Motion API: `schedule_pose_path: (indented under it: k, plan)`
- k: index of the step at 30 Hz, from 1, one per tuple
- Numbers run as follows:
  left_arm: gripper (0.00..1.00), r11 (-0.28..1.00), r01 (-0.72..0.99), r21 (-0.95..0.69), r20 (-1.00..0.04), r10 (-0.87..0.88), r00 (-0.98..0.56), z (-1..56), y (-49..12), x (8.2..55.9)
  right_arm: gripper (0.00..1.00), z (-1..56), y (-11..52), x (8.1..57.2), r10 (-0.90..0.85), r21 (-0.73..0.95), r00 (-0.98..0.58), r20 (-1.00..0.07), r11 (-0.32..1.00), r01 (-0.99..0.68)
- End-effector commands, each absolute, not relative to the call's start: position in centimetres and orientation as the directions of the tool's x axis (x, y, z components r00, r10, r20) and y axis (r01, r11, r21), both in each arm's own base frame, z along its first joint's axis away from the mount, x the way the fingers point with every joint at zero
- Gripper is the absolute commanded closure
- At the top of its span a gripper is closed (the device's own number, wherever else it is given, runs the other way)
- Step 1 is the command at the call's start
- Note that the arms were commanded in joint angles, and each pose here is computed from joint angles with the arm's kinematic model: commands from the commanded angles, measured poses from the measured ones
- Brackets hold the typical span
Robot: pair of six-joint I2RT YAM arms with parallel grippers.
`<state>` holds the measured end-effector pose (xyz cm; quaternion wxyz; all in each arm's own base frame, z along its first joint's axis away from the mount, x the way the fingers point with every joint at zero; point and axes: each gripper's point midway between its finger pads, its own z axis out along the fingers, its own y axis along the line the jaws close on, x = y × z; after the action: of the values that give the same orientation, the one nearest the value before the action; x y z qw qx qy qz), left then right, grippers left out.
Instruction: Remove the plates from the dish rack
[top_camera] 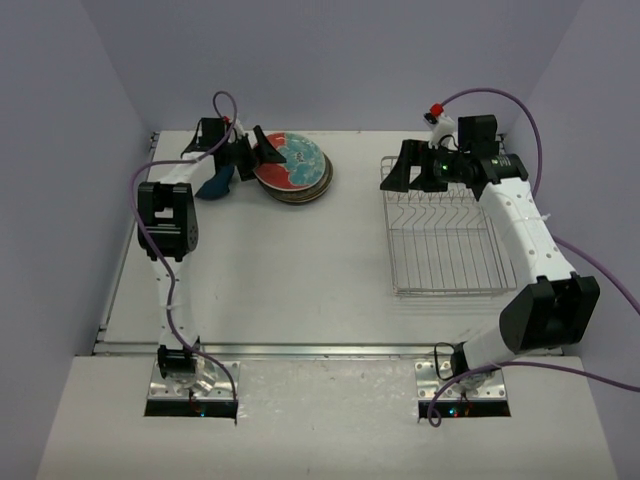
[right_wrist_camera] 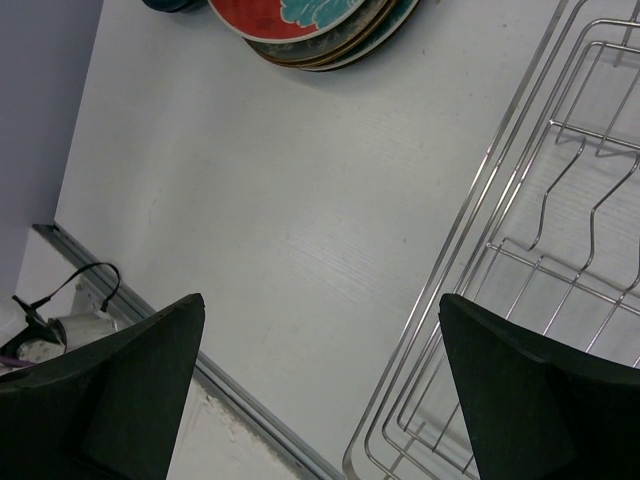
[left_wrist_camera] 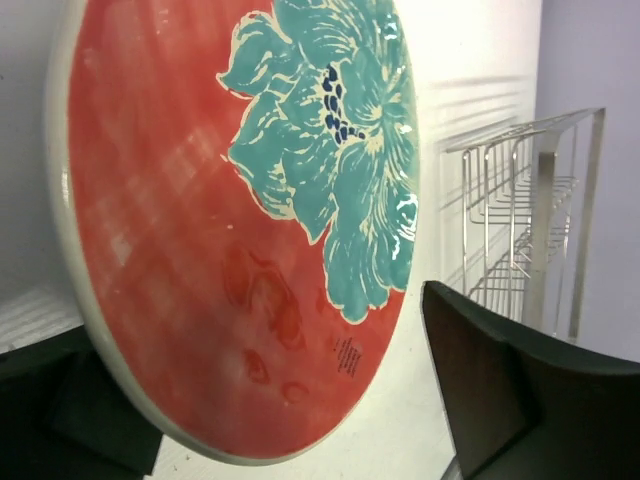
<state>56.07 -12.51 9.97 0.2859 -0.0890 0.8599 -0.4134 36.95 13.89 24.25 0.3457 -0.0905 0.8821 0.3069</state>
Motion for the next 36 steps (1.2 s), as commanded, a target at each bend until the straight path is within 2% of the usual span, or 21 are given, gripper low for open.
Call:
schedule_pose_path:
  k: [1,5,7,22,28,36]
  plan:
    - [0.0,0.804,0.137,-0.578,-0.58,-0.286,-0.763,12.7,-11.6,56.8,0.01,25.3,13.5,37.3,0.041,0.448,-0.716,-0.697,0.804,-0.39]
    - [0.0,0.902,0.122,-0.415,-0.641,-0.194,-0.743,13.1,-11.7,56.6,0.01,25.6,13.5,37.3,0.044,0.447,-0.713,-0.699,0.806,-0.388]
    - [0.0,0.925,0.094,-0.369,-0.634,-0.176,-0.753,12.6,-11.5,56.3,0.01,25.8,13.5,37.2,0.043,0.446,-0.713,-0.7,0.806,-0.389]
    - [0.0,0.964,0.031,-0.266,-0.62,-0.147,-0.77,11.5,-10.2,55.8,0.01,26.2,13.1,37.2,0.031,0.419,-0.701,-0.712,0.821,-0.389]
    - [0.0,0.994,-0.007,-0.107,-0.714,-0.082,-0.696,15.4,-8.3,56.1,0.01,26.4,12.6,37.7,0.052,0.409,-0.699,-0.714,0.841,-0.355]
    - [0.0,1.0,-0.001,-0.009,-0.743,-0.008,-0.669,18.7,-7.6,54.7,0.01,26.7,11.3,38.3,0.077,0.364,-0.677,-0.732,0.884,-0.293]
